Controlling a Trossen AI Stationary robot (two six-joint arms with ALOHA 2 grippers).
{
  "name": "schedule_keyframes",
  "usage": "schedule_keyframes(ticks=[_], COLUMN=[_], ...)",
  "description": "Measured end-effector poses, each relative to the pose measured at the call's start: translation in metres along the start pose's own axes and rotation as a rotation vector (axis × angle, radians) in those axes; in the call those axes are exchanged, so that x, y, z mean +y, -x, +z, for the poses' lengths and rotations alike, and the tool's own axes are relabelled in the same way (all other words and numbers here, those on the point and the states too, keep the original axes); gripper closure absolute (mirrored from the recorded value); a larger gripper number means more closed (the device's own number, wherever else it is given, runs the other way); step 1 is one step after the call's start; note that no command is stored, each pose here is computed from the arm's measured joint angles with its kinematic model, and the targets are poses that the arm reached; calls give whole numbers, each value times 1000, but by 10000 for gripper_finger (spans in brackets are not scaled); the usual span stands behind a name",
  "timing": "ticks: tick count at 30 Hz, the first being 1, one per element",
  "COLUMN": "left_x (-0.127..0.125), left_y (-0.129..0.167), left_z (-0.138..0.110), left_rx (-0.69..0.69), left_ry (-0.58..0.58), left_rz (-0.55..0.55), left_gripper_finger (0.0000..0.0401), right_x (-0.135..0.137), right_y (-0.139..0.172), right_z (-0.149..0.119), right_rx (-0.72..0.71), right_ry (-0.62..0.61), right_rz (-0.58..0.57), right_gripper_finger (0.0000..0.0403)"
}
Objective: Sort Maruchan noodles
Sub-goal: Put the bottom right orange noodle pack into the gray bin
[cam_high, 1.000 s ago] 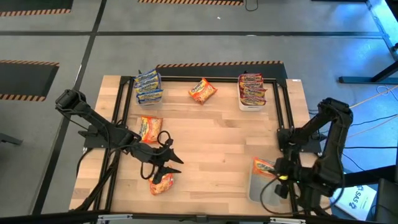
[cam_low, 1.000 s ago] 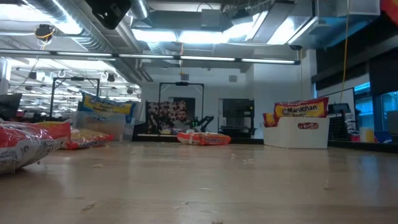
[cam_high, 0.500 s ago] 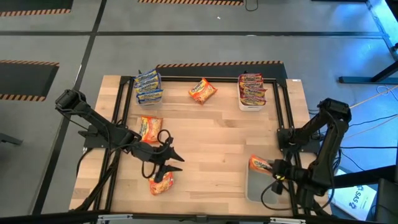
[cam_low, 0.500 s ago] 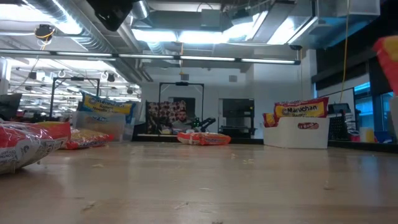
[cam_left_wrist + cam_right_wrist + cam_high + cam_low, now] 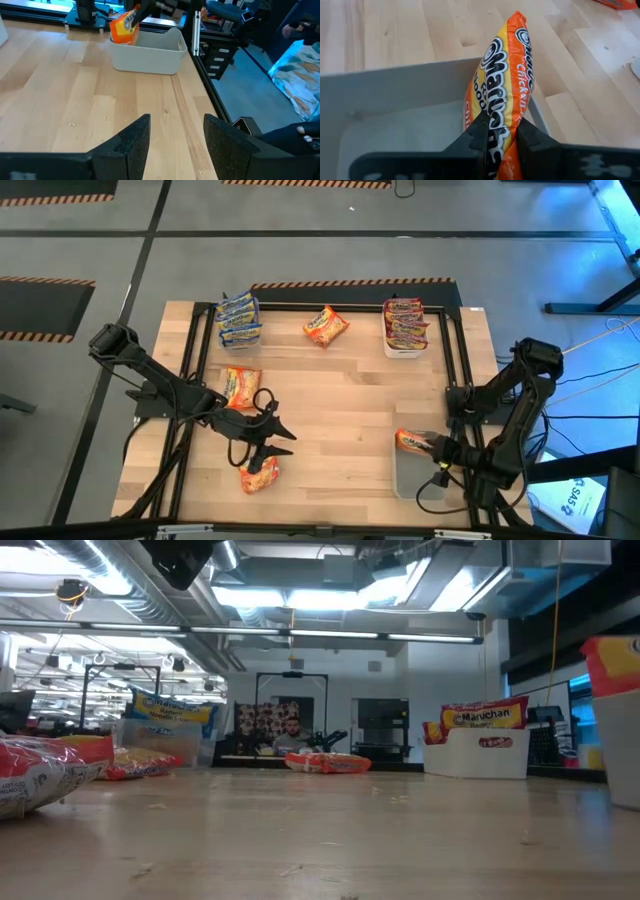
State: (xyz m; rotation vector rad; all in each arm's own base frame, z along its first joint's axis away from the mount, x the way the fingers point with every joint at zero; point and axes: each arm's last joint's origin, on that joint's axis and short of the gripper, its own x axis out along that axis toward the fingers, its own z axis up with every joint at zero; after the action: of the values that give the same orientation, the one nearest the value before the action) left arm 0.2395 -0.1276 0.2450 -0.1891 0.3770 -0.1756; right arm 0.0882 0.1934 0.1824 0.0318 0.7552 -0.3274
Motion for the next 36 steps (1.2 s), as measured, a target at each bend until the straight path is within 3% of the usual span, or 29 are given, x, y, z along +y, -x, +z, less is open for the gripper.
schedule_keyframes(ticks=[6, 16, 22, 27, 36], left_x=[0, 0, 0, 0, 0], left_y=[0, 0, 0, 0, 0], left_z=[0, 0, 0, 0, 0], left_rx=[0, 0, 1, 3, 3], left_ry=[0, -1, -1, -1, -9], left_rz=[0, 0, -4, -8, -8], left_gripper_finger=[224, 224, 224, 224, 224], right_x=[-3, -3, -5, -7, 2], right_y=[-12, -16, -17, -21, -8], right_z=[-14, -13, -12, -8, 27], right_rx=[14, 16, 30, 191, 286], right_ry=[54, 67, 58, 35, 26], right_rz=[29, 16, 4, -35, -56], right_gripper_finger=[372, 369, 301, 240, 218])
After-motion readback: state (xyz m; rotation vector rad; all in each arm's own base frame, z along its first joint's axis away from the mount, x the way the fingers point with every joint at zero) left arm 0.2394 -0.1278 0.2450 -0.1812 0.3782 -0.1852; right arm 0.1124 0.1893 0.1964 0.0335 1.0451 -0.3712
